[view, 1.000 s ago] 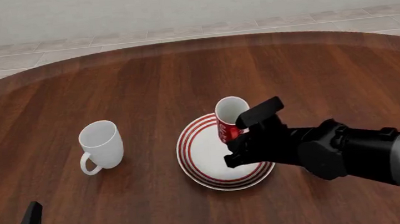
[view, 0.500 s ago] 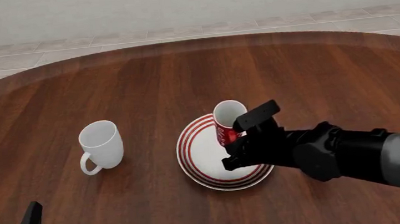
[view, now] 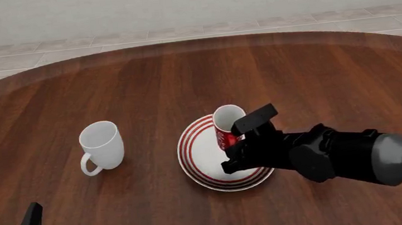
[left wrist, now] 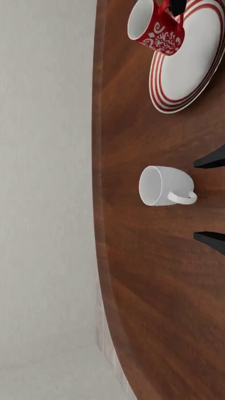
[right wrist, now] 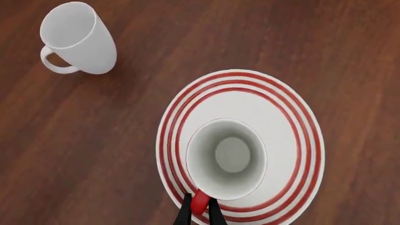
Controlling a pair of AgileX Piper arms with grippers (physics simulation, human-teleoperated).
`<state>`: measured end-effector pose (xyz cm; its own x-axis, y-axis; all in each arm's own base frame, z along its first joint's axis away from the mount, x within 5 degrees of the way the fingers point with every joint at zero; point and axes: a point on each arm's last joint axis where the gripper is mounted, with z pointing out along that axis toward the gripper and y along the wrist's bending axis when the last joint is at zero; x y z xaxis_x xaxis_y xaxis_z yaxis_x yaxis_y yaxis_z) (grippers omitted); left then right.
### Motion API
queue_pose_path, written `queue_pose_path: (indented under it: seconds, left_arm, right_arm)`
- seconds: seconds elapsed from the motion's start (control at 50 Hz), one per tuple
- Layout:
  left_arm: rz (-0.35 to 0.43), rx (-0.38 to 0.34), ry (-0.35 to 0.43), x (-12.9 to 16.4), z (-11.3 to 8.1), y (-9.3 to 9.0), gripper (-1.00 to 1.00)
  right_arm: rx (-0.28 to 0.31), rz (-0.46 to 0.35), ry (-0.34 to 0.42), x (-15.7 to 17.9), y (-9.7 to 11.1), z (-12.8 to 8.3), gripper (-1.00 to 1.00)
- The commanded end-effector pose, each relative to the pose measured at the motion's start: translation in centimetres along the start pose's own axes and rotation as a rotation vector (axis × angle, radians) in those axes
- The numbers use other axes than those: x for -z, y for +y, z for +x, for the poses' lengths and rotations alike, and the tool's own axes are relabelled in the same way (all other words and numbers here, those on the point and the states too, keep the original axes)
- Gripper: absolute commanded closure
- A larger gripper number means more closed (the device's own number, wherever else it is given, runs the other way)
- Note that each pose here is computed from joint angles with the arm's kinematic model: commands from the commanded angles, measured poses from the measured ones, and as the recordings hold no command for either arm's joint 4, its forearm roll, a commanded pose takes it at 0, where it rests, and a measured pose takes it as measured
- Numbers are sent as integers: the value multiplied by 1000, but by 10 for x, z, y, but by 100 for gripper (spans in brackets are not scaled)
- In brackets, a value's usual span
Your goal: Pick up the red mug and put it on the plate
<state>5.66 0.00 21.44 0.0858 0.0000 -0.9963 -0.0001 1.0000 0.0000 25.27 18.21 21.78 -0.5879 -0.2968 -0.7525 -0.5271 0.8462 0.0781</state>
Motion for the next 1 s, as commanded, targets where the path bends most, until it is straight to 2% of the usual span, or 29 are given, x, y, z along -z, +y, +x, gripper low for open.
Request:
queue_pose_path:
  seconds: [0.02,1.0]
  left_arm:
    - [0,0,0,0,0,0,-100]
    - [0,0,0,0,0,0,-100]
  right_arm:
    - [-3,1,5,-3,0,1,100]
    - [-25,-4,28,-17,2,13,100]
